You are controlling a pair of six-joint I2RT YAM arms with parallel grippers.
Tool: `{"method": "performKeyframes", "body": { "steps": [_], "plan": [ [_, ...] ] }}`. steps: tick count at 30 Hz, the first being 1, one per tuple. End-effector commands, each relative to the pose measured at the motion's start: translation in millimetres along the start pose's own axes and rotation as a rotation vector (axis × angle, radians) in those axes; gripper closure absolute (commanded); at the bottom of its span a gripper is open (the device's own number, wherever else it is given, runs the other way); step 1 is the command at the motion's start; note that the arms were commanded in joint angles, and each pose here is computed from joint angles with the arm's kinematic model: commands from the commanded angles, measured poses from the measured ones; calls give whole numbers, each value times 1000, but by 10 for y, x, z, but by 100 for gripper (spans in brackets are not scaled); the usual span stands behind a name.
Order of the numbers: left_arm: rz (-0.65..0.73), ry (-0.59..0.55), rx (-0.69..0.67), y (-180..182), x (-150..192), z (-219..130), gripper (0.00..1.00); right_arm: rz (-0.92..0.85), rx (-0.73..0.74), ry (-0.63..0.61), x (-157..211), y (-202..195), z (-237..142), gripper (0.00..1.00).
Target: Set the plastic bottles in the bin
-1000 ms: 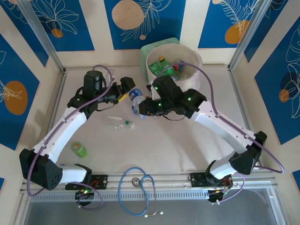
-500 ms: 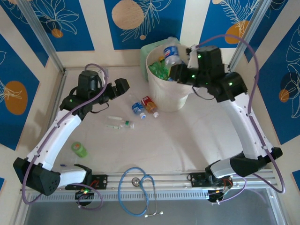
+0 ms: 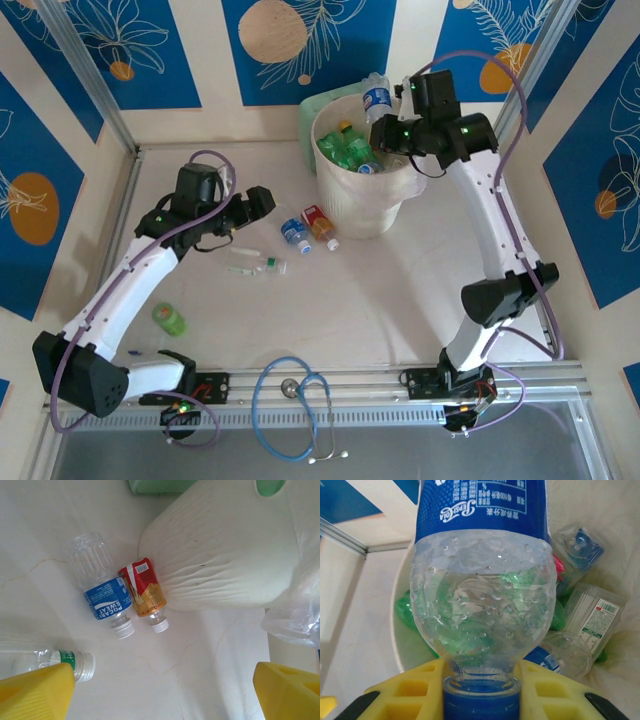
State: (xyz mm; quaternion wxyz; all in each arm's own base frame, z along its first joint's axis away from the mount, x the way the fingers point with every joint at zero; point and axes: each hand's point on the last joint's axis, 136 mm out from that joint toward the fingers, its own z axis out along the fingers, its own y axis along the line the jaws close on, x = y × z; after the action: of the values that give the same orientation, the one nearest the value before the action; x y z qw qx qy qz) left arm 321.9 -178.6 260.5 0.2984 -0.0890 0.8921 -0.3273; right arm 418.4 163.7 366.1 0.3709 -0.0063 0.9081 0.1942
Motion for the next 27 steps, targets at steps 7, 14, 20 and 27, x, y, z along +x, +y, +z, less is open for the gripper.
{"method": "performKeyframes", "body": {
  "steps": [7,14,20,27],
  "plan": [
    [-33,23,-106,278,107,44,9,-129,72,16,-73,-110,145,46],
    [-103,31,-204,508,186,45,8,-101,97,-6,-66,-172,10,38],
    [-177,31,-269,689,294,19,8,-89,70,-58,36,-40,-355,37],
    [-273,22,-328,906,455,-2,7,-76,7,-93,432,178,-775,39]
  ]
}}
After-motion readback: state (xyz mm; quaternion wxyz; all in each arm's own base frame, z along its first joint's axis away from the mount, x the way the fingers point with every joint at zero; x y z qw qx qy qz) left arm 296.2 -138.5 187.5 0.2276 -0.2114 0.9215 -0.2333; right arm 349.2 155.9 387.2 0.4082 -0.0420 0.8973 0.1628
